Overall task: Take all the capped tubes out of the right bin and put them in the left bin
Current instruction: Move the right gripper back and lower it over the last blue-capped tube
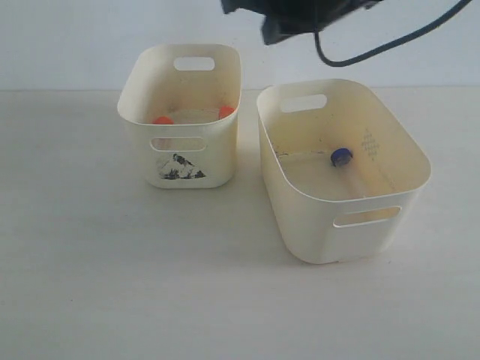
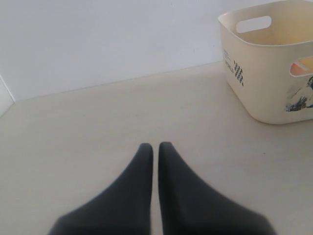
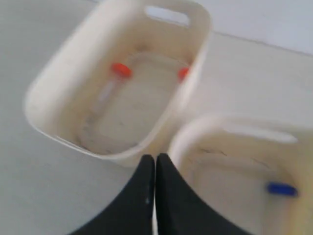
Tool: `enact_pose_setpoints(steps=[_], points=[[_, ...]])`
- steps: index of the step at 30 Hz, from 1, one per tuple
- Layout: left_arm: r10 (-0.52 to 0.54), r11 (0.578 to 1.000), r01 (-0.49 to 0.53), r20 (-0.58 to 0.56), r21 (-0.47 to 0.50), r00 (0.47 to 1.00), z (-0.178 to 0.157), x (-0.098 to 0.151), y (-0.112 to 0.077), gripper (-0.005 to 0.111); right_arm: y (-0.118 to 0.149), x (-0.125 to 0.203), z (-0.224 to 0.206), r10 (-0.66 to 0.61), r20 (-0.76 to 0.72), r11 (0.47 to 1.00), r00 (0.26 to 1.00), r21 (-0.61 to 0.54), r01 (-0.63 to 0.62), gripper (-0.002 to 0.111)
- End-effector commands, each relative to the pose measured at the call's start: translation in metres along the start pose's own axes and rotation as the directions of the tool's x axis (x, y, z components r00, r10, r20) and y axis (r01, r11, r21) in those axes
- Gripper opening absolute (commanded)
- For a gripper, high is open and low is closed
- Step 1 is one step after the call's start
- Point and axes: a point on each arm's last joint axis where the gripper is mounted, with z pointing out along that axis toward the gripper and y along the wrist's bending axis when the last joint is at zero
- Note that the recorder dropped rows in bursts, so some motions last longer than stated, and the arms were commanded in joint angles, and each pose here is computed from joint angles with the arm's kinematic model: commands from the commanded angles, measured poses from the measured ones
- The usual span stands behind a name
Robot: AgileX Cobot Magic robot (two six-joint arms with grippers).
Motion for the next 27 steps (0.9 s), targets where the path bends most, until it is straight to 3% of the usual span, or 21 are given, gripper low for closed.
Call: enact_pose_setpoints(steps=[1,10,27], points=[[-0.017,1.0,0.017,0.013,0.002,1.0,0.0,-0.002,0.0,0.004,-0.027,0.009,-0.029,0.055,-0.166,0.949,0.985,0.316,0.001,0.0],[-0.017,1.0,0.017,0.013,0.002,1.0,0.0,-0.002,0.0,0.004,-0.028,0.016,-0.034,0.084,-0.296,0.942,0.952,0.334,0.021,0.0],[-0.017,1.0,0.017,0.013,0.002,1.0,0.0,-0.002,0.0,0.004,-0.036,0.05,0.07,0.074,-0.544,0.932,0.836,0.335,0.135,0.0]])
